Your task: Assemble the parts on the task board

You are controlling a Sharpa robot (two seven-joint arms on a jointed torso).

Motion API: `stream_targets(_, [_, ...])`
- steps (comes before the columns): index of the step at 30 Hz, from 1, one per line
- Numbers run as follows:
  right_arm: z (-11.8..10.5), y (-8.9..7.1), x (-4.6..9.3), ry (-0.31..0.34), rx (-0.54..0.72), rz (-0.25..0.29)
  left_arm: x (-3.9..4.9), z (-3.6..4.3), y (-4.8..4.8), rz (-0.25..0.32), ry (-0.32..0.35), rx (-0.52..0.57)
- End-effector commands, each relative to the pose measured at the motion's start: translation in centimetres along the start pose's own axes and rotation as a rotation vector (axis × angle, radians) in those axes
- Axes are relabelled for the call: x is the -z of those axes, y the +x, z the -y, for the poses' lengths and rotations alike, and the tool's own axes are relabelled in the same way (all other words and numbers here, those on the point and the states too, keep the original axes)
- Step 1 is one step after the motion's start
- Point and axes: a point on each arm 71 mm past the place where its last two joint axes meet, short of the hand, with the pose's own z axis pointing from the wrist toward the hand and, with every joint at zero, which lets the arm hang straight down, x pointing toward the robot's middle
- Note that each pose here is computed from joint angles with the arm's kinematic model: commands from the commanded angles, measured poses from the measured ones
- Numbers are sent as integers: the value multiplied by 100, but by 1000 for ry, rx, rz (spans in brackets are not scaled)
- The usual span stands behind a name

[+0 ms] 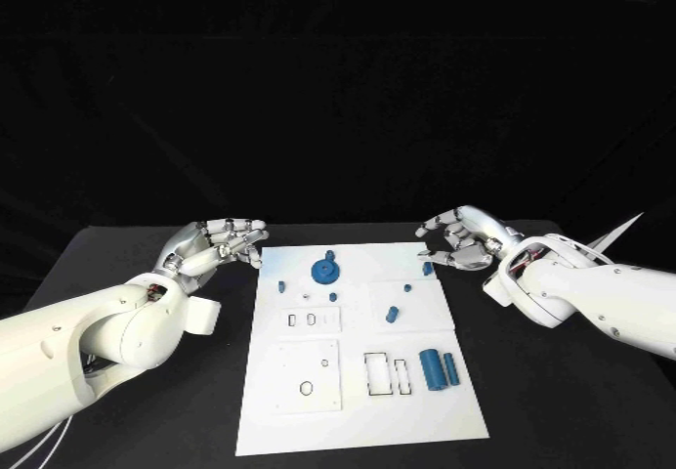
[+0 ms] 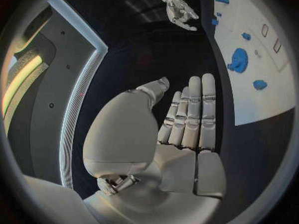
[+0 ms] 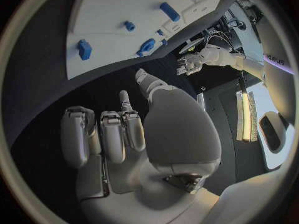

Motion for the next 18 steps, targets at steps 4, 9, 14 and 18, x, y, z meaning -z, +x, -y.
stream_targets(4, [193,-101,43,27,47,-19,-16,-13,35,-8,7,3])
stream_targets(9, [310,-104,56,59,83,-45,-21,-24,47,-10,6,5])
stream_targets(14, [372,-66,42,83,104,-60,-22,-33,45,-9,5,5])
stream_targets(18, [423,-7,15,109,122,-75,-24,-37,49,-11,5,6])
